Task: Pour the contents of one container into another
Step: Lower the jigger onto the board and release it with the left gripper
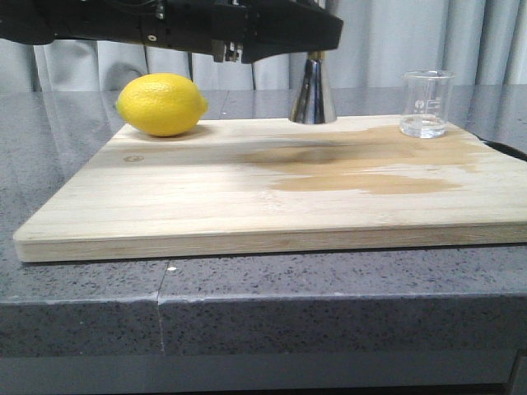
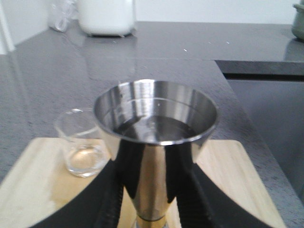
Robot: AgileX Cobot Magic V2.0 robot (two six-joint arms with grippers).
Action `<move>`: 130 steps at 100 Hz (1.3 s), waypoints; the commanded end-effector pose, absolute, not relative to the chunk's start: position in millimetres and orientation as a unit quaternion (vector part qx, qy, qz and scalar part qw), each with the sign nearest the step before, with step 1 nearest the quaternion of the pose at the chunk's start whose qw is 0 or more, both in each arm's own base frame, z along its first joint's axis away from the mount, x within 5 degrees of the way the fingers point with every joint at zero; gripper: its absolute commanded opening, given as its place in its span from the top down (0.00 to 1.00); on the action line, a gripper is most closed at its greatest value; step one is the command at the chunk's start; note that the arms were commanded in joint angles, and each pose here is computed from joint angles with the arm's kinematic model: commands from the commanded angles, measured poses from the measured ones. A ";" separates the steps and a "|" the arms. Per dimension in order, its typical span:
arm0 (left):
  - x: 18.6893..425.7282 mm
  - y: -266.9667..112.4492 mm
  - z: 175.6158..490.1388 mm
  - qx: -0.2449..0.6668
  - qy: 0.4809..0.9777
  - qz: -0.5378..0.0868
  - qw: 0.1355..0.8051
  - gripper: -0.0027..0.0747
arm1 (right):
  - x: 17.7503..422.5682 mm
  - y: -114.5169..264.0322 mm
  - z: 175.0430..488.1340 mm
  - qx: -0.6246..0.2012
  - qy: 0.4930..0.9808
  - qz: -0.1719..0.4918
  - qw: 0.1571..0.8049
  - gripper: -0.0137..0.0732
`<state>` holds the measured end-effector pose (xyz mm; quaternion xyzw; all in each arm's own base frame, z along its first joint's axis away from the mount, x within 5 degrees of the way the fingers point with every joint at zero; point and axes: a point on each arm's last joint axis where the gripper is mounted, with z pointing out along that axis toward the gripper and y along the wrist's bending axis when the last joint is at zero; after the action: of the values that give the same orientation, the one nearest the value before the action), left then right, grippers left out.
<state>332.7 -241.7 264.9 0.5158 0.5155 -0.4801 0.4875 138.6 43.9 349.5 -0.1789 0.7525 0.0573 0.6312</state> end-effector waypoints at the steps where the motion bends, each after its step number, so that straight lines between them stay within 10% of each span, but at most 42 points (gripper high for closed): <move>1: 326.5 -237.6 304.7 0.496 0.453 -0.506 0.540 0.74 | 137.9 42.7 364.4 -0.174 0.723 0.050 0.667 0.15; 99: 340.1 -243.8 266.4 0.494 0.481 -0.509 0.515 0.73 | 137.8 42.7 364.0 -0.175 0.724 0.050 0.666 0.15; 130: 342.9 -241.2 266.8 0.506 0.527 -0.462 0.503 0.37 | 133.8 45.2 368.7 -0.167 0.748 0.085 0.637 0.15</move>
<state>347.0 -244.4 225.5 0.5137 0.5473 -0.4641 0.4703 136.6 45.5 347.6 -0.1759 0.7697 0.0754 0.6091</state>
